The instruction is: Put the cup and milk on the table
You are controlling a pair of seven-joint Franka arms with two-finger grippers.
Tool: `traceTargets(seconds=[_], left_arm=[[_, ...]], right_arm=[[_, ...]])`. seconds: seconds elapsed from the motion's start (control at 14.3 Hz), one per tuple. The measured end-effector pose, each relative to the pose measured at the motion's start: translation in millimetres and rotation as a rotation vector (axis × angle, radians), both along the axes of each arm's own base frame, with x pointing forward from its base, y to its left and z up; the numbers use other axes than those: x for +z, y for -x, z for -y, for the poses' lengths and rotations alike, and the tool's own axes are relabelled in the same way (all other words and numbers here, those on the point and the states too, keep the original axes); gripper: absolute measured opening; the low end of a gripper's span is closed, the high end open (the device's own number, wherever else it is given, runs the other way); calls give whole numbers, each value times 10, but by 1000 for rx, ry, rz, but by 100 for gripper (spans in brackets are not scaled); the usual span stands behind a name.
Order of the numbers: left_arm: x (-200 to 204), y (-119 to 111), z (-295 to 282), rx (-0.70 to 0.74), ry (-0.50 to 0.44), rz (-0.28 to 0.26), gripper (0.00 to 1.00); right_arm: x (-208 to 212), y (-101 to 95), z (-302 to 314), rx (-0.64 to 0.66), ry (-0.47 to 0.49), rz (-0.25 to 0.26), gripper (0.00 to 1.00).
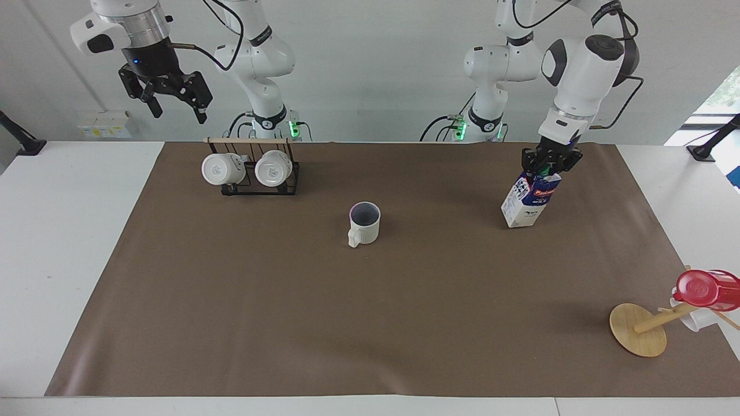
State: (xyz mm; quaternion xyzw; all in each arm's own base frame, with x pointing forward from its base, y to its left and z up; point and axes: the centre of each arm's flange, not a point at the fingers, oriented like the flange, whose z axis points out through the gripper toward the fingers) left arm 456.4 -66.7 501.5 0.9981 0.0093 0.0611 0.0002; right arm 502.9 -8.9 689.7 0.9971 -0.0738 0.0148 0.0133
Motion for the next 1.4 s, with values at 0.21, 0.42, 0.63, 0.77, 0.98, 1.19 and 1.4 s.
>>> traceTargets(seconds=[0.21, 0.42, 0.63, 0.77, 0.98, 1.19, 1.4], left_arm=[[141, 51, 552, 37, -4, 7, 50], [267, -85, 915, 26, 6, 30, 50], [233, -272, 1318, 21, 24, 22, 50], [127, -273, 1754, 39, 36, 3, 50], [28, -294, 2225, 38, 44, -10, 49], [-109, -288, 2505, 58, 16, 6, 49], [-202, -228, 2714, 64, 20, 18, 49]], right_arm=[[-9, -1, 0, 7, 0, -2, 100], [-9, -1, 1, 7, 0, -2, 100], [-9, 0, 27, 3, -1, -2, 100], [-9, 0, 39, 0, -2, -2, 100], [-9, 0, 38, 0, -3, -2, 100], [-9, 0, 38, 0, -3, -2, 100], [-9, 0, 37, 1, -4, -2, 100]])
